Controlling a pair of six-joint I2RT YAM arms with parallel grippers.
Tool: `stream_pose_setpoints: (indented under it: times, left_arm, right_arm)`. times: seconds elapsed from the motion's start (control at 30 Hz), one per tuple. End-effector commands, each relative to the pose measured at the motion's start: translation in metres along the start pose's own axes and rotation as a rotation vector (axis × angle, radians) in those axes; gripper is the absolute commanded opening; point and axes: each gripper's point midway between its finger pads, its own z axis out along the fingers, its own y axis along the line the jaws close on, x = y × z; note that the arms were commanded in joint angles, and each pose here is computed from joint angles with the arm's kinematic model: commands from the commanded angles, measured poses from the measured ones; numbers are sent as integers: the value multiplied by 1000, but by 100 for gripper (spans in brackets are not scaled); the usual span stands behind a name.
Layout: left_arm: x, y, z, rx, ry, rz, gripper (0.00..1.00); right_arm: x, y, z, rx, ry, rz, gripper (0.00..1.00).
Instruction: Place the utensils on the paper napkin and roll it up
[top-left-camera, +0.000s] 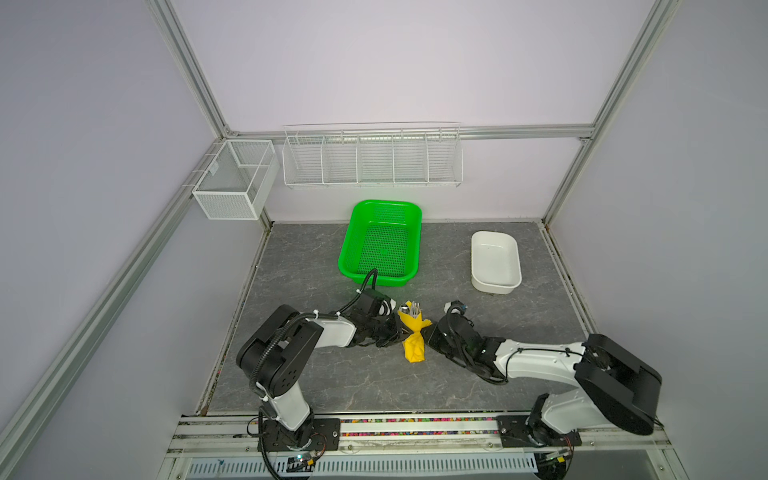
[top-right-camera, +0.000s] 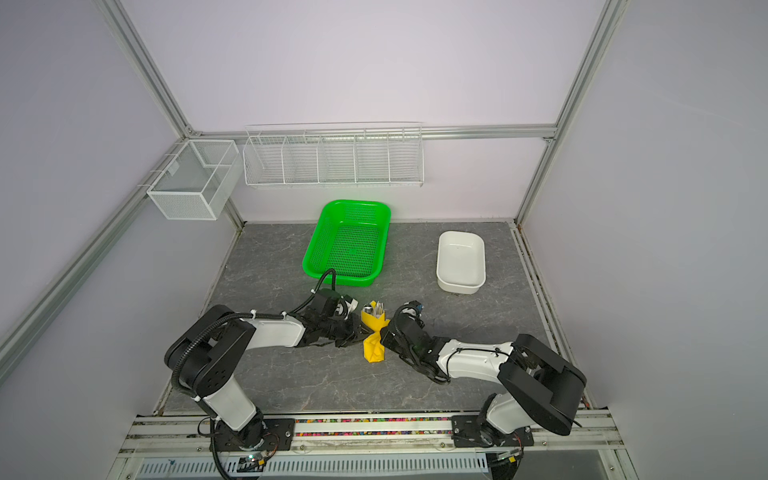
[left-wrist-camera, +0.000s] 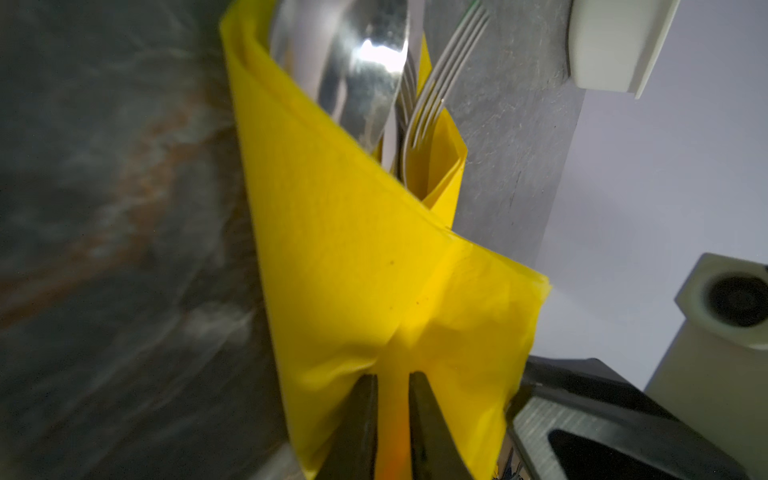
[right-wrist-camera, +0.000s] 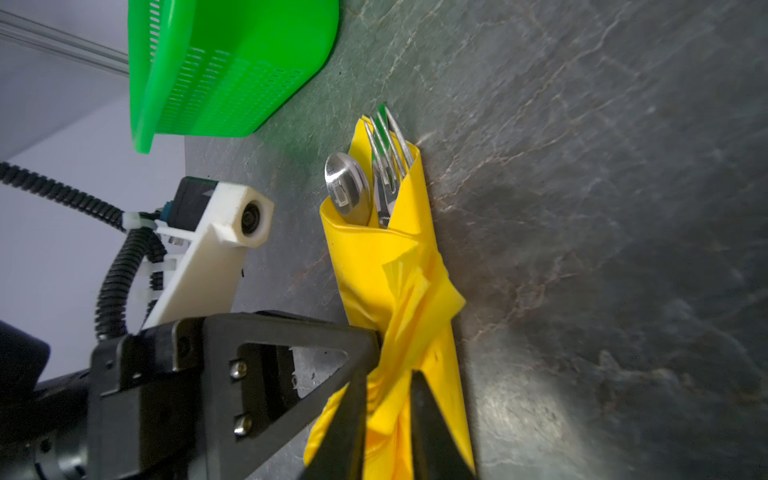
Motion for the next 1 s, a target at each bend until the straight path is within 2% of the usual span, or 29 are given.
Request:
stream_pose_setpoints:
  times: [0.0, 0.07, 0.23, 0.4, 0.6, 0.7, 0.73, 0.83, 0.97]
  left_arm:
    - [-1, -7, 3, 23, 6, 11, 17]
    - [-2, -8, 3, 24, 6, 10, 17]
    - [-2, -8, 3, 26, 9, 11, 17]
    - [-1, -10, 4, 31, 14, 14, 17]
    - [-1, -11, 4, 34, 16, 15, 17]
    - [-1, -12, 4, 36, 17, 17, 17]
    - [-1, -11, 4, 34, 17, 16, 17]
    - [-1, -13, 4, 39, 20, 16, 17]
    - [-1, -15, 2, 42, 17, 22, 17]
  right_arm:
    - [-7, 15, -3, -42, 9, 49, 42]
    - [-7, 14, -3, -15, 27, 49, 52]
    - [-13, 14, -2, -10, 24, 58, 67]
    - [-19, 6, 1, 76, 60, 69, 70]
    - [-17, 1, 14, 125, 115, 83, 69]
    - [-13, 4, 22, 130, 147, 80, 64]
    - [-12, 5, 24, 133, 156, 77, 60]
    - [-11, 5, 28, 145, 165, 69, 43]
    - [-13, -1, 26, 159, 162, 64, 16]
